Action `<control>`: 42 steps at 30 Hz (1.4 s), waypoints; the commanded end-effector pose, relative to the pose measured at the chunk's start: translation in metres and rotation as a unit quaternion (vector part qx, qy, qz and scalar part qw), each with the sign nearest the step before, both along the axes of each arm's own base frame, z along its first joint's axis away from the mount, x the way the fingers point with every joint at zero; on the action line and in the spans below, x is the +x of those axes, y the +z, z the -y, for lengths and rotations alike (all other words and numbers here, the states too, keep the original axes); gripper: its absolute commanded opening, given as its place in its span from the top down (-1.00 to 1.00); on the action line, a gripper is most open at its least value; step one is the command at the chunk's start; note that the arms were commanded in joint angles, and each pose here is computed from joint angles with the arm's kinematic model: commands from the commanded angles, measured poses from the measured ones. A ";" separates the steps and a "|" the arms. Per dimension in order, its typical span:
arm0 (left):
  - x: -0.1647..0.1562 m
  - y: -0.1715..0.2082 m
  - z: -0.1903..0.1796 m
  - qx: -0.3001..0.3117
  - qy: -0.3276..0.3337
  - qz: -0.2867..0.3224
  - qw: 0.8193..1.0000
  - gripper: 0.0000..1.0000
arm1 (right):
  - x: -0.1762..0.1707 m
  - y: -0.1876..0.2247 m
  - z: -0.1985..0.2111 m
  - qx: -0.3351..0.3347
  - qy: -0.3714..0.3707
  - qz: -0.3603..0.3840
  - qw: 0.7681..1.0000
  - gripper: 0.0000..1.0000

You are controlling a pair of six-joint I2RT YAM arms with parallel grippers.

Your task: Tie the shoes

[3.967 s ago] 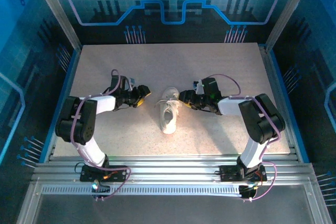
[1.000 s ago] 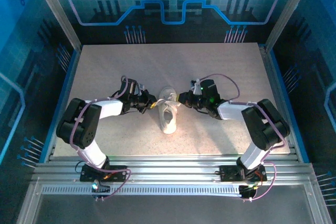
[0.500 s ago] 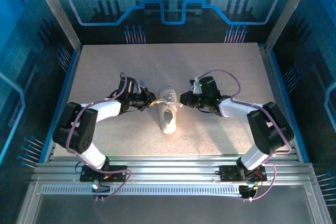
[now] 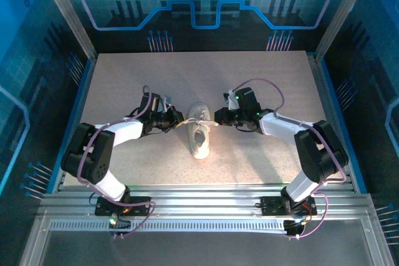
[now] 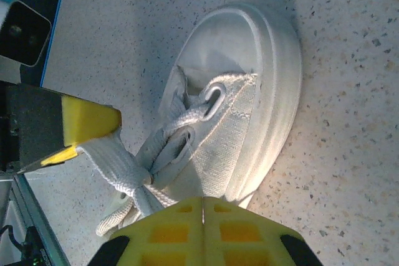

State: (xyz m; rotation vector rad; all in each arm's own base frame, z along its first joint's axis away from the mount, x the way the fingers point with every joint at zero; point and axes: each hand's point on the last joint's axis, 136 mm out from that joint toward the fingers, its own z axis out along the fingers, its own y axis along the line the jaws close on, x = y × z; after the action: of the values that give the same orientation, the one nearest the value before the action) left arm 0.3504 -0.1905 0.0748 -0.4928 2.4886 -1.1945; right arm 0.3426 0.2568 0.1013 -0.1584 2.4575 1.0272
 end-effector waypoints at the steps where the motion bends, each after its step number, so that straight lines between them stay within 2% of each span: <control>1: -0.007 -0.018 -0.018 0.037 0.015 -0.013 0.999 1.00 | 0.006 -0.007 0.007 -0.024 0.008 -0.001 1.000 1.00; 21: -0.023 -0.051 -0.035 0.085 0.027 -0.033 0.995 1.00 | 0.010 -0.040 0.024 -0.060 0.022 -0.037 0.997 1.00; 42: -0.034 -0.047 -0.045 0.095 0.044 -0.017 0.994 1.00 | 0.006 -0.048 0.038 -0.067 0.009 -0.048 0.997 1.00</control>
State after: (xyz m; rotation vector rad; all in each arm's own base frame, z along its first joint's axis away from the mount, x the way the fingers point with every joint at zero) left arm 0.3288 -0.1703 0.0489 -0.4907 2.4954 -1.0599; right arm 0.3501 0.2410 0.0697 -0.2350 2.5554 0.9798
